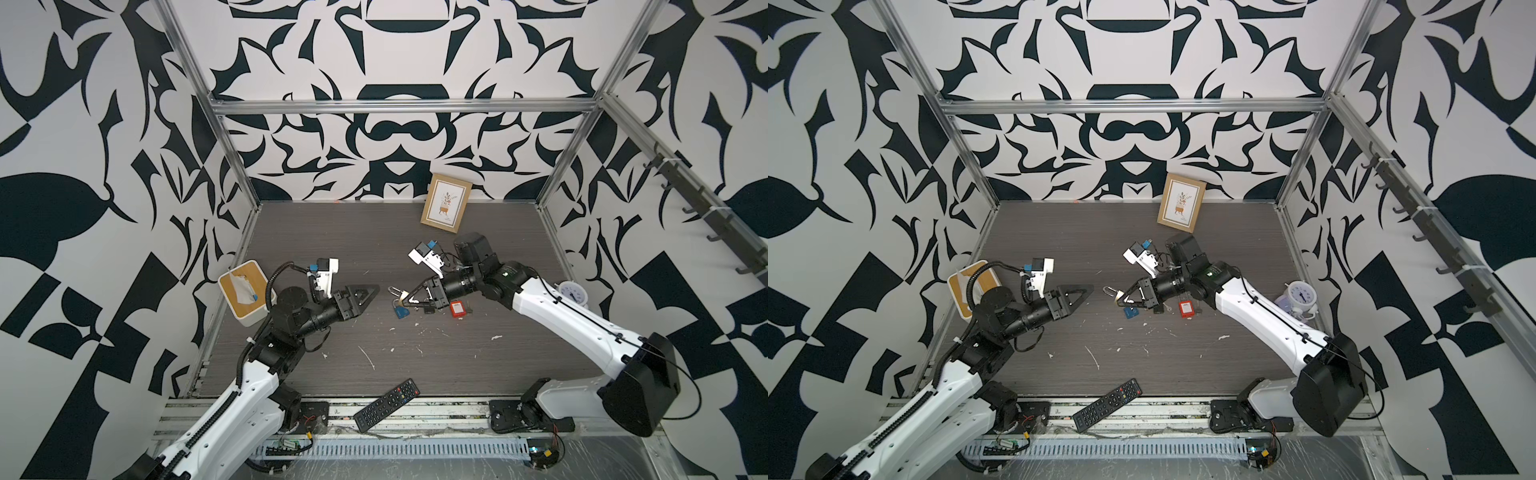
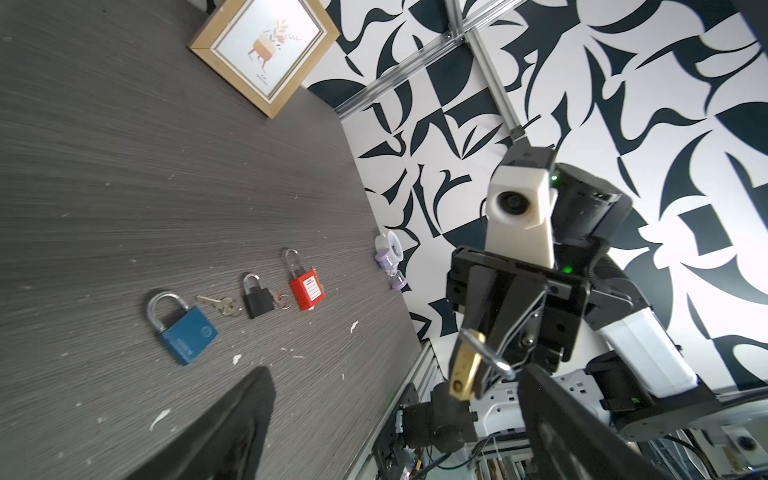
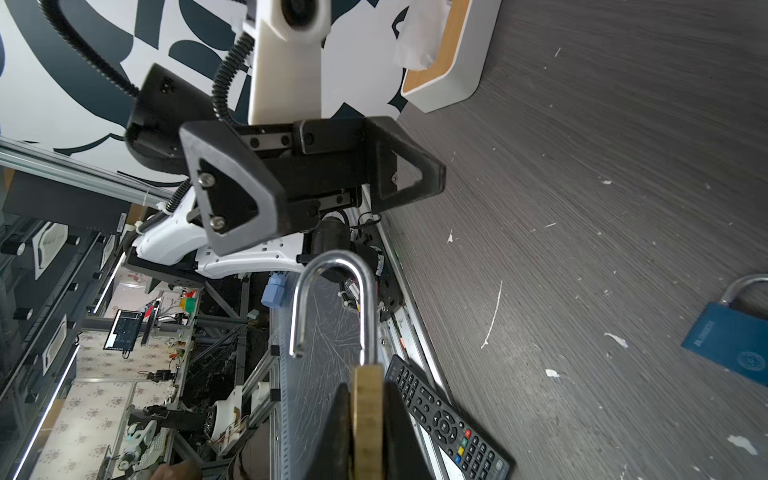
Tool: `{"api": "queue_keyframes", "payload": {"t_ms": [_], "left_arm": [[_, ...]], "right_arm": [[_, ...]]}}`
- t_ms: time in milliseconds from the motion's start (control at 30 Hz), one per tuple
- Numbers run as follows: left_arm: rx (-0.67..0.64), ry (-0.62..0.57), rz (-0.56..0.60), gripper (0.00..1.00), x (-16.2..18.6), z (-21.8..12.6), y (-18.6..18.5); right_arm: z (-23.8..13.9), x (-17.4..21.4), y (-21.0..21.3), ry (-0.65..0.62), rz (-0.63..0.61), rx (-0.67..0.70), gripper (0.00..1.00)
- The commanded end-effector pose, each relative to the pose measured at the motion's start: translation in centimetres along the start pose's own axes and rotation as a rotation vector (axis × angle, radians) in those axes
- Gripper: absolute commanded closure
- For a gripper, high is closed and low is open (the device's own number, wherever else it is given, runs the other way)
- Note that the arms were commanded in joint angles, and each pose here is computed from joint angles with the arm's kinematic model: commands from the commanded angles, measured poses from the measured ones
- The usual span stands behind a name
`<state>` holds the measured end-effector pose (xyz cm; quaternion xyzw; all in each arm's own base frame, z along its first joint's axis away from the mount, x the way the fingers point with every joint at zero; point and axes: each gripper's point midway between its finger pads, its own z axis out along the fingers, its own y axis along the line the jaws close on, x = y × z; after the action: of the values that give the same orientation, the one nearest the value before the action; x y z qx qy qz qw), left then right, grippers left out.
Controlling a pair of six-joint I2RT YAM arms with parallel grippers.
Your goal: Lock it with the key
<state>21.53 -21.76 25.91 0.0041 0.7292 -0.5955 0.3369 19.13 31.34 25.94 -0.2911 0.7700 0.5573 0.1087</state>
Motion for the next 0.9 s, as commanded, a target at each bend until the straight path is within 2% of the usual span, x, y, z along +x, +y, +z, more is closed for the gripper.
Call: {"api": "queue_keyframes", "payload": {"t_ms": [0,133,233,267,567,867], "left_arm": [[0.121,-0.015,0.008,0.07,-1.4,0.0,-3.6],[0.166,0.038,-0.009,0.13,-1.3,0.7,-4.7],[0.173,0.067,-0.022,0.14,-1.1,1.1,-4.7],[0.174,0.076,-0.022,0.19,-1.0,1.2,-4.7],[0.178,0.212,-0.061,0.33,1.2,2.7,-4.0],[0.168,0.239,-0.061,0.49,2.1,2.5,-3.7]], "right_arm": [[-0.7,-0.7,1.5,-0.021,-0.081,0.0,1.0],[-0.4,-0.7,1.4,-0.018,-0.087,0.005,1.0],[-0.3,-0.8,1.5,-0.016,-0.09,0.005,1.0],[-0.3,-0.9,1.5,-0.017,-0.094,0.005,1.0],[0.0,-1.3,1.5,-0.016,-0.104,0.019,1.0],[0.1,-1.5,1.7,-0.01,-0.108,0.011,1.0]]}}
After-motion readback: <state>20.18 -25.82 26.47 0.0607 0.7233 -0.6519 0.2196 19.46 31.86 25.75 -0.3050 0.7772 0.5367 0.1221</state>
